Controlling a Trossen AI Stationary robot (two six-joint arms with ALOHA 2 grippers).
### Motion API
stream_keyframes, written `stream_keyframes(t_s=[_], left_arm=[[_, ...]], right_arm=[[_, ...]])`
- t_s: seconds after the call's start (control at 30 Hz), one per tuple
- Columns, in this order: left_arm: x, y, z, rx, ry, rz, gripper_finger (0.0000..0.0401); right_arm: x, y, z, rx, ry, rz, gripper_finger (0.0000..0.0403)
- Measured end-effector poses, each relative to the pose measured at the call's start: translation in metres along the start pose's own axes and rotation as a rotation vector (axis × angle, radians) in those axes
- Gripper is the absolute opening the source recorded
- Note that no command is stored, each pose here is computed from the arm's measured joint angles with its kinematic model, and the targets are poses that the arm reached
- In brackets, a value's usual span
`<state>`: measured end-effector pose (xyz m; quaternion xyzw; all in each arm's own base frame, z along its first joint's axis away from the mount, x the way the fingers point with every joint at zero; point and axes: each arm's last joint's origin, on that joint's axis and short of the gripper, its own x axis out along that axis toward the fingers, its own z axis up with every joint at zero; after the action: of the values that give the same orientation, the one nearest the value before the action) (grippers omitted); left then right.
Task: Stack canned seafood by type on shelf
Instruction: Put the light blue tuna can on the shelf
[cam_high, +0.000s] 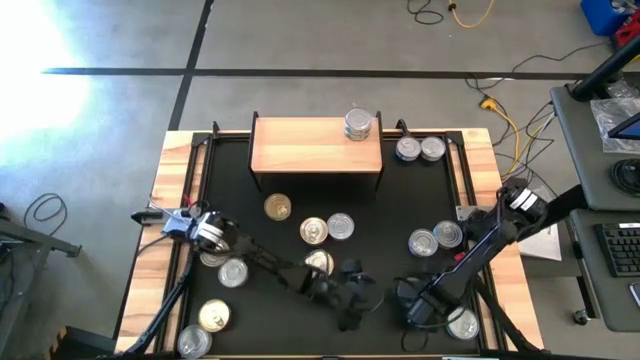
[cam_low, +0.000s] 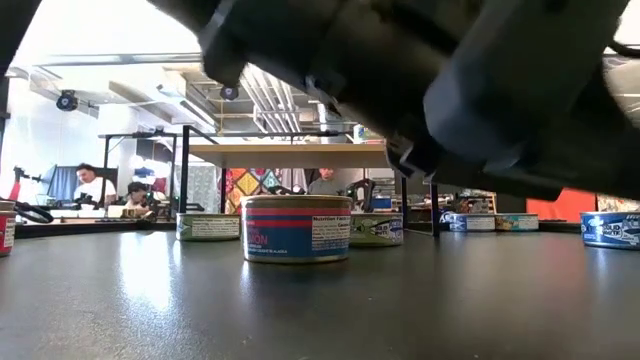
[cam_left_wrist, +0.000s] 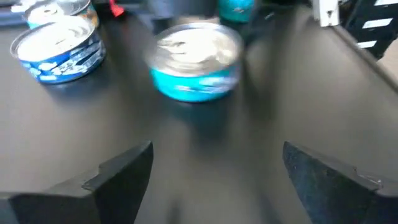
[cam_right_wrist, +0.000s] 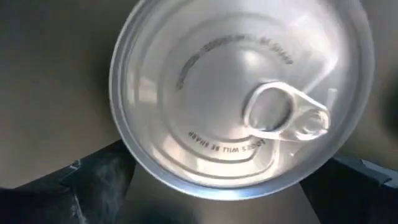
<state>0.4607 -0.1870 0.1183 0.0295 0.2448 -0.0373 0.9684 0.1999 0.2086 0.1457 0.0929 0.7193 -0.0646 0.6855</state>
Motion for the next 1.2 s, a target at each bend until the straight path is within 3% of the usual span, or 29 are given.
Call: stream_keyframes(t_s=[0.1, 0.3, 0.53, 0.8, 1.07, 1.2], left_arm=[[0.001, 0.004, -0.003, 0.020, 0.037, -0.028, 0.0326], [-0.019, -0.017, -0.003, 0.124, 0.200, -0.128, 0.0313], [-0.038, -0.039, -0.006, 0.161, 0.296, -0.072, 0.0313], [-0.040, -0.039, -0.011, 0.117, 0.323, -0.054, 0.0313], [-0.058, -0.069, 0.001, 0.164, 0.350, -0.053, 0.0314], [-0.055, -0.067, -0.001, 0.155, 0.334, -0.025, 0.0314]], right_arm=[[-0.006, 0.010, 0.009, -0.093, -0.111, -0.034, 0.0400], [-0.009, 0.022, 0.042, -0.228, -0.232, -0.080, 0.0400], [-0.026, 0.042, 0.063, -0.262, -0.322, -0.056, 0.0400], [-0.022, 0.062, 0.036, -0.165, -0.391, -0.052, 0.0400], [-0.032, 0.062, -0.024, -0.021, -0.520, -0.192, 0.0400], [-0.013, 0.069, -0.039, 0.055, -0.645, -0.113, 0.0400]])
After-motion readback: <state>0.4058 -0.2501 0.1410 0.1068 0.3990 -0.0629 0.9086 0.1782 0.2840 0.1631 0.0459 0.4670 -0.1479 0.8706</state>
